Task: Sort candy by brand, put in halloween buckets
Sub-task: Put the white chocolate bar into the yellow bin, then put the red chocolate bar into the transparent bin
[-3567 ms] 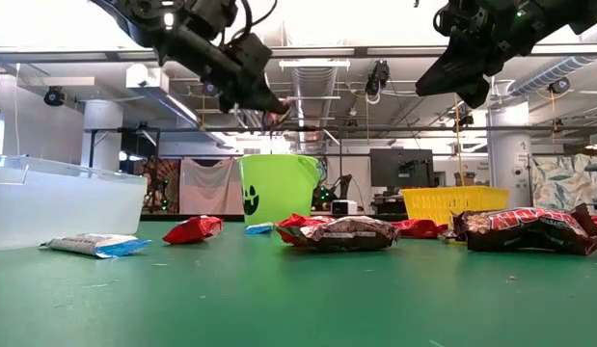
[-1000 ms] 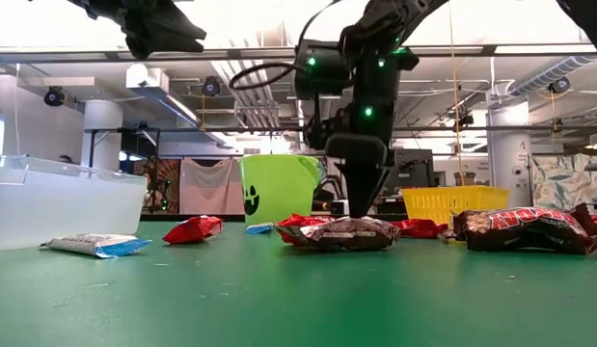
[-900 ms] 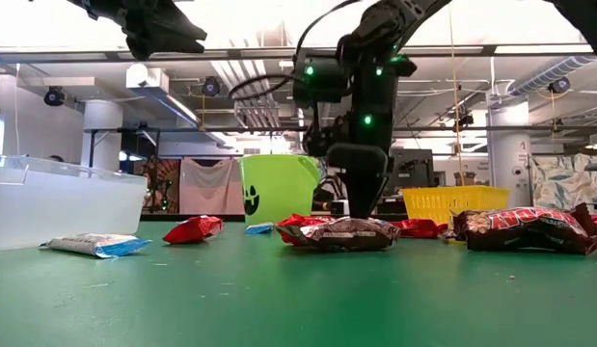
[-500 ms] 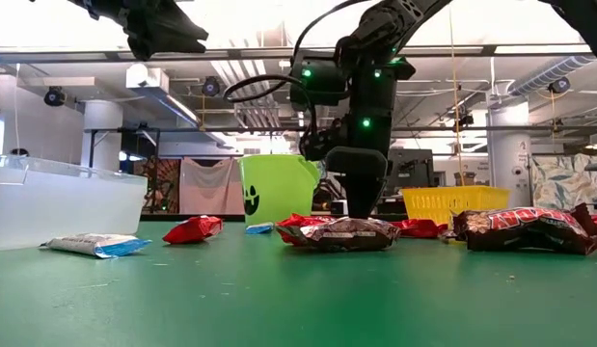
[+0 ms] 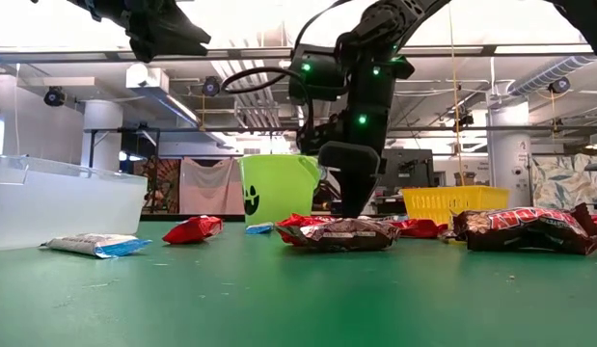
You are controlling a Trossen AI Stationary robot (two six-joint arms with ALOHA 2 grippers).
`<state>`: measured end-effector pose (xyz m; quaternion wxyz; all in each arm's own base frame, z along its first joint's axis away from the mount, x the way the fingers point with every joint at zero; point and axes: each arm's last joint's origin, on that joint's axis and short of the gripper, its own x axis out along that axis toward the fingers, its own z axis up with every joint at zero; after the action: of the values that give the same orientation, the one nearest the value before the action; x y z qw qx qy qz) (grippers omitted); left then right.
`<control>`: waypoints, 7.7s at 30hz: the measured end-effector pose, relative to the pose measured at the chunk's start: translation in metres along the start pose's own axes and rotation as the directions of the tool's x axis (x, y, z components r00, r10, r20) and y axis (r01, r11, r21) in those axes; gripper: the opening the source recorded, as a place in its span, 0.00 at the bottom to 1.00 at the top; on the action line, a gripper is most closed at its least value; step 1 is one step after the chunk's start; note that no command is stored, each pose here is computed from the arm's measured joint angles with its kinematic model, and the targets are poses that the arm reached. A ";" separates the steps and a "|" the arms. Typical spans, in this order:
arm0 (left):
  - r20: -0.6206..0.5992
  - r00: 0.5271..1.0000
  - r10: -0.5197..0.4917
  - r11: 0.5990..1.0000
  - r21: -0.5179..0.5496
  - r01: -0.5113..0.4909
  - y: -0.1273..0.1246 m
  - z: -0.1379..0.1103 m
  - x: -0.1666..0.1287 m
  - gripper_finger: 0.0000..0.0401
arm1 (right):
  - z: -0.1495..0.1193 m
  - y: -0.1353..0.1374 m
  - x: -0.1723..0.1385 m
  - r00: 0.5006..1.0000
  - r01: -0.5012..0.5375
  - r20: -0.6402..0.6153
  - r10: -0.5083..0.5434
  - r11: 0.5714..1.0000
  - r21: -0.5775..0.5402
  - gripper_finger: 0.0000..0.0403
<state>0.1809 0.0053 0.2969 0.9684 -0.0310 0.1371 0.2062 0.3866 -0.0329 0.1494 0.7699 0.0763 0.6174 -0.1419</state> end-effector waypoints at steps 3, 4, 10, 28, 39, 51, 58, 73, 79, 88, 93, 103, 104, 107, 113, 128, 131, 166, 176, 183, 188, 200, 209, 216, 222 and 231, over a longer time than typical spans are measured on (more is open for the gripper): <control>-0.001 1.000 0.000 1.000 0.001 0.000 0.000 0.000 0.000 0.40 | 0.000 -0.001 -0.010 1.000 -0.024 0.018 0.024 1.000 0.003 0.03; -0.001 1.000 0.000 1.000 0.000 0.000 0.000 0.000 0.000 0.40 | 0.000 -0.001 -0.013 0.999 -0.027 0.027 0.027 1.000 0.003 0.02; -0.004 1.000 0.000 1.000 0.002 0.000 0.000 -0.001 0.001 0.40 | 0.001 0.001 -0.024 0.997 -0.050 0.057 0.050 0.999 0.000 0.02; -0.154 0.972 -0.176 0.979 0.076 0.189 -0.042 -0.024 0.039 0.38 | -0.033 0.037 -0.008 0.958 0.186 0.215 -0.189 0.982 0.034 0.02; -0.220 0.962 -0.164 0.977 0.099 0.190 -0.053 -0.034 0.057 0.38 | -0.036 0.043 -0.016 0.945 0.146 0.291 -0.148 0.989 0.028 0.02; -0.194 0.966 -0.171 0.978 0.089 0.191 -0.053 -0.031 0.056 0.38 | -0.048 0.031 0.004 0.940 0.151 0.298 -0.169 0.985 0.084 0.02; -0.204 0.963 -0.178 0.972 0.116 0.205 -0.057 -0.035 0.062 0.38 | -0.033 0.047 -0.002 0.895 -0.050 0.445 0.031 0.998 0.031 0.02; -0.326 0.926 -0.192 0.947 0.185 0.262 -0.092 -0.084 0.119 0.12 | -0.071 -0.015 -0.091 0.920 -0.283 0.339 0.195 0.931 0.233 0.02; -0.381 0.911 -0.156 0.929 0.257 0.266 -0.112 -0.096 0.154 0.02 | -0.068 -0.029 -0.078 0.900 -0.300 0.399 0.174 0.913 0.278 0.03; -0.472 0.875 -0.106 0.917 0.295 0.270 -0.121 -0.126 0.180 0.00 | -0.057 -0.020 -0.036 0.903 -0.363 0.336 0.269 0.895 0.258 0.21; -0.489 0.868 -0.089 0.920 0.294 0.260 -0.119 -0.133 0.186 0.00 | -0.055 -0.020 -0.020 0.914 -0.350 0.309 0.263 0.897 0.271 0.35; -0.511 0.857 -0.065 0.926 0.288 0.242 -0.110 -0.138 0.187 0.00 | -0.050 -0.028 -0.010 0.910 -0.353 0.324 0.258 0.893 0.281 0.50; -0.513 0.856 -0.068 0.926 0.286 0.245 -0.110 -0.139 0.187 0.00 | -0.050 -0.028 -0.010 0.911 -0.350 0.321 0.259 0.897 0.270 0.50; -0.515 0.854 -0.075 0.927 0.280 0.250 -0.110 -0.140 0.187 0.00 | -0.050 -0.029 -0.012 0.907 -0.358 0.317 0.279 0.906 0.227 0.51; -0.514 0.854 -0.077 0.929 0.275 0.249 -0.108 -0.139 0.188 0.00 | -0.043 -0.028 -0.021 0.905 -0.352 0.320 0.279 0.915 0.198 0.51; -0.513 0.855 -0.076 0.929 0.274 0.248 -0.108 -0.142 0.190 0.00 | -0.031 -0.036 -0.036 0.918 -0.277 0.303 0.255 0.960 0.033 0.51; -0.506 0.859 -0.079 0.931 0.271 0.246 -0.108 -0.143 0.191 0.00 | -0.027 -0.040 -0.035 0.920 -0.285 0.298 0.254 0.956 0.066 0.51; -0.450 0.892 -0.033 0.941 0.287 0.179 -0.102 -0.112 0.175 0.00 | -0.023 -0.029 -0.027 0.921 -0.370 0.133 0.366 0.929 0.003 0.06; -0.378 0.925 -0.032 0.946 0.288 0.150 -0.092 -0.050 0.120 0.00 | -0.060 -0.049 -0.103 0.991 -0.107 0.098 0.095 0.986 0.127 0.06; -0.318 0.945 -0.078 0.953 0.254 0.164 -0.088 -0.027 0.093 0.00 | -0.097 -0.064 -0.132 0.989 0.136 0.001 -0.147 0.915 0.379 0.07; -0.295 0.951 -0.089 0.956 0.244 0.165 -0.087 -0.020 0.087 0.00 | -0.105 -0.065 -0.126 0.988 0.149 -0.025 -0.151 0.911 0.385 0.21; -0.346 0.936 -0.069 0.955 0.249 0.162 -0.084 -0.026 0.086 0.00 | -0.102 -0.060 -0.130 0.987 0.113 0.057 -0.149 0.906 0.408 0.46; -0.401 0.915 -0.047 0.947 0.273 0.168 -0.085 -0.035 0.088 0.00 | -0.094 -0.025 -0.133 0.952 -0.026 0.302 -0.051 0.969 0.246 0.45; -0.605 0.760 -0.237 0.971 -0.173 0.165 -0.089 -0.052 0.082 0.00 | -0.094 -0.009 -0.136 0.935 -0.046 0.355 -0.022 0.982 0.181 0.45; -0.663 0.685 -0.303 0.862 -0.498 -0.101 -0.096 -0.062 0.088 0.00 | -0.094 -0.009 -0.136 0.934 -0.034 0.357 -0.022 0.988 0.149 0.45; -0.798 0.585 -0.143 0.887 -0.366 -0.282 -0.114 -0.074 0.121 0.09 | -0.092 -0.007 -0.137 0.925 -0.022 0.380 -0.011 0.996 0.084 0.45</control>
<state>0.3144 -0.0599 0.1931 0.7539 -0.3414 0.5101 0.2341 0.2720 0.0041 0.2622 0.8714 0.0824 0.4495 -0.1786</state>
